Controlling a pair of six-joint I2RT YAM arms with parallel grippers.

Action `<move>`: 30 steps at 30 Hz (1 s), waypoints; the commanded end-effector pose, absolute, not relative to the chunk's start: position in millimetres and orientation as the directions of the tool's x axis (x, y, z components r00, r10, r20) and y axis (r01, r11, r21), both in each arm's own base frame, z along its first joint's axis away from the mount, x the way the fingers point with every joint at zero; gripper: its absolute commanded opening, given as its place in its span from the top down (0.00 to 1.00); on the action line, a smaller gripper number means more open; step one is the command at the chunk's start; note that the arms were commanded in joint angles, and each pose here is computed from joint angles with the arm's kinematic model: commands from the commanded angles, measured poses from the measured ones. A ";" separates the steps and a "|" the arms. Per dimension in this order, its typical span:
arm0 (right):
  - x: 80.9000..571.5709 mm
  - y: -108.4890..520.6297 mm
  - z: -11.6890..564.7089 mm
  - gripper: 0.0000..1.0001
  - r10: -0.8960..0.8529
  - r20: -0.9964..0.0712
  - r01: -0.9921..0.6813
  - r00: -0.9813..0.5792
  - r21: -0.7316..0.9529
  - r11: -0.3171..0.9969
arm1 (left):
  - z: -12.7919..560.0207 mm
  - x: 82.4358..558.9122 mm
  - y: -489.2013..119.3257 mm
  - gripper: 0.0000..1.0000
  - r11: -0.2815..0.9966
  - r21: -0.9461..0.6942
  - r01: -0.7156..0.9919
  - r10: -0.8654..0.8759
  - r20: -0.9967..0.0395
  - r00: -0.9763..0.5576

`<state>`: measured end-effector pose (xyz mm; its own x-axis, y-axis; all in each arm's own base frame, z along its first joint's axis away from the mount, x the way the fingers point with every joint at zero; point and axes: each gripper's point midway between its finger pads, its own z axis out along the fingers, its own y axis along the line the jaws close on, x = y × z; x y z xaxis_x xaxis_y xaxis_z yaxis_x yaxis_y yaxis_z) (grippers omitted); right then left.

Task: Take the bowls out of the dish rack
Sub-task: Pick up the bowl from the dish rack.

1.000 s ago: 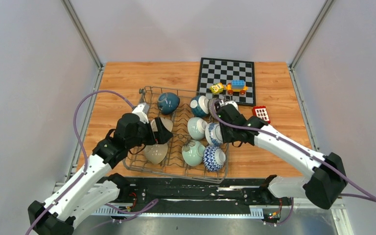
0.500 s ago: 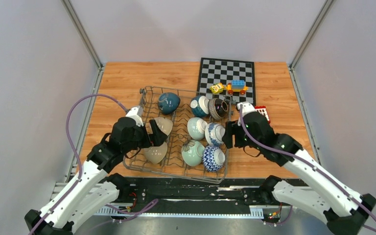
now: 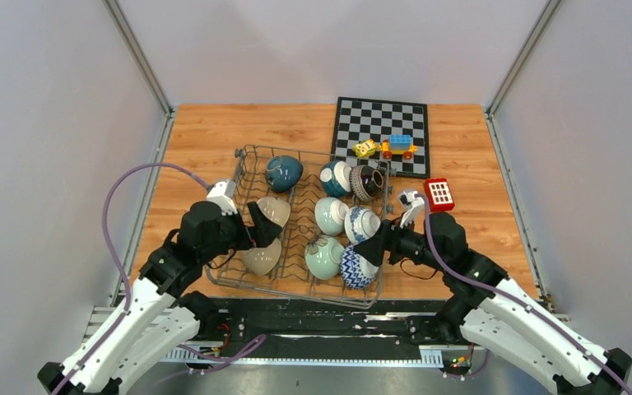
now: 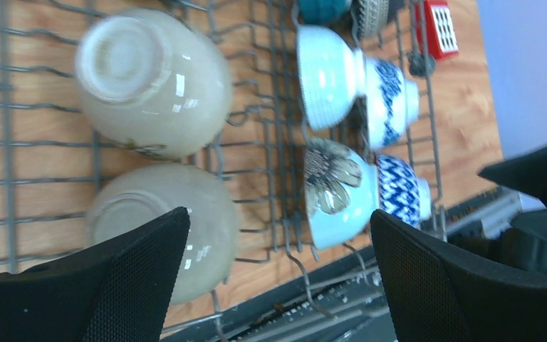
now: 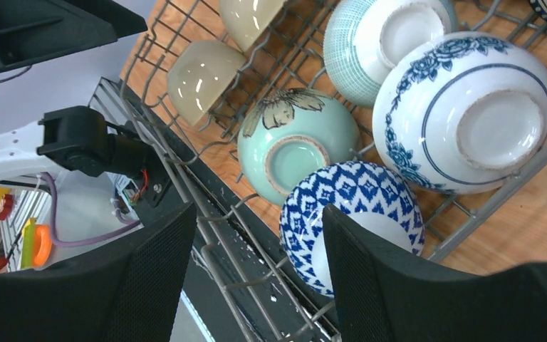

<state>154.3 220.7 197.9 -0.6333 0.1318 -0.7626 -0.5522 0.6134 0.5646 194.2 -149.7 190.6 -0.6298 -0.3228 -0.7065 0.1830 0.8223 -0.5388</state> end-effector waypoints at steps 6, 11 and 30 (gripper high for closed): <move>162.1 197.5 180.6 0.34 0.131 -0.759 -0.464 -0.638 0.514 0.721 | 224.5 163.4 -215.9 0.00 0.625 -0.679 0.386 -0.303 -0.666 -0.682; 160.6 188.1 171.5 0.34 0.121 -0.749 -0.429 -0.651 0.495 0.756 | 215.5 145.5 -255.2 0.00 0.560 -0.724 0.403 -0.285 -0.624 -0.727; 148.8 179.5 157.6 0.42 0.157 -0.691 -0.354 -0.706 0.536 0.766 | 154.1 132.4 -330.6 0.21 0.491 -0.844 0.216 -0.401 -0.439 -0.804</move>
<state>154.0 180.3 161.9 -0.6793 0.1370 -0.7210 -0.3802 0.7746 0.5054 124.5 -324.2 135.3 -0.8360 -0.2812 -0.4712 0.2595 0.5540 -0.7910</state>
